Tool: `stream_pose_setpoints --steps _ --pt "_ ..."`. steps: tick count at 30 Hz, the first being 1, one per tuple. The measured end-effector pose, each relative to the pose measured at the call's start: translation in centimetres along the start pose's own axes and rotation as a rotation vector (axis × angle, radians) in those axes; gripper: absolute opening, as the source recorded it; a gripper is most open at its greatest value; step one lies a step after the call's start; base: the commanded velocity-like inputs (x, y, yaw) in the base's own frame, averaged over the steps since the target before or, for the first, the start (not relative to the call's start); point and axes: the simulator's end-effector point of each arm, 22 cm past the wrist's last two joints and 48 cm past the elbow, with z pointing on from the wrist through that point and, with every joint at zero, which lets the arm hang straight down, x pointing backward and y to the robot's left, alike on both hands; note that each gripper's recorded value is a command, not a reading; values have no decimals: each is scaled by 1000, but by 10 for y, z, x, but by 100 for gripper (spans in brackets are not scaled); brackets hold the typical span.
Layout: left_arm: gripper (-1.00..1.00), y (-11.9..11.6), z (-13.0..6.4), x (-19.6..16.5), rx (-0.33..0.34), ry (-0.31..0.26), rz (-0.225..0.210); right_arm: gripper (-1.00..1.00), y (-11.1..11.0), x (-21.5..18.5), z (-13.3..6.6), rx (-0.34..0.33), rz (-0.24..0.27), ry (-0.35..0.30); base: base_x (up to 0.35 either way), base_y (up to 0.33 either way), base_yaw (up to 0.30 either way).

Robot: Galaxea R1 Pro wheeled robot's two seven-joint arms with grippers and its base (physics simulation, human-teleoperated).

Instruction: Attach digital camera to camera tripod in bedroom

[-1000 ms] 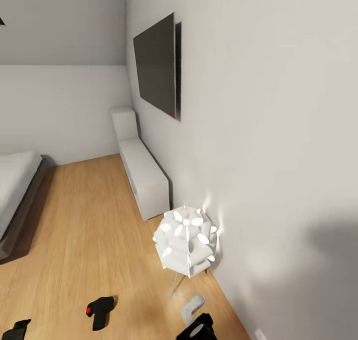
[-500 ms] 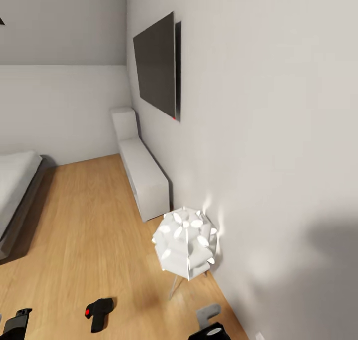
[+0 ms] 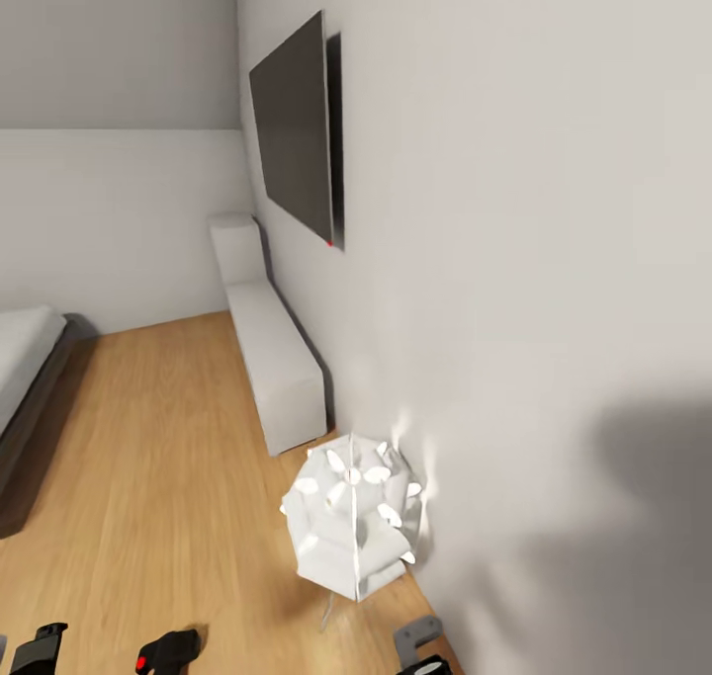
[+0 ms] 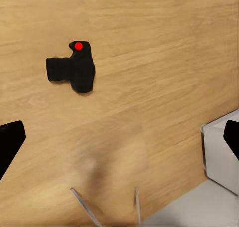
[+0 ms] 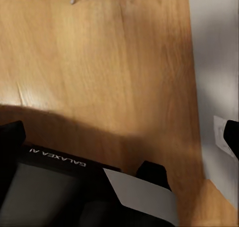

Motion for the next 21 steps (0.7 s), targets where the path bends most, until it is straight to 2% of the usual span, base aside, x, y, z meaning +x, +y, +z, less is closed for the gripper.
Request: stream_pose_setpoints --steps 8,21 --pt "100 12 2 3 -18 6 -21 100 0 5 2 5 -6 10 124 68 56" --pt "100 15 1 5 -24 11 -28 100 -1 5 2 11 -9 9 12 7 253"
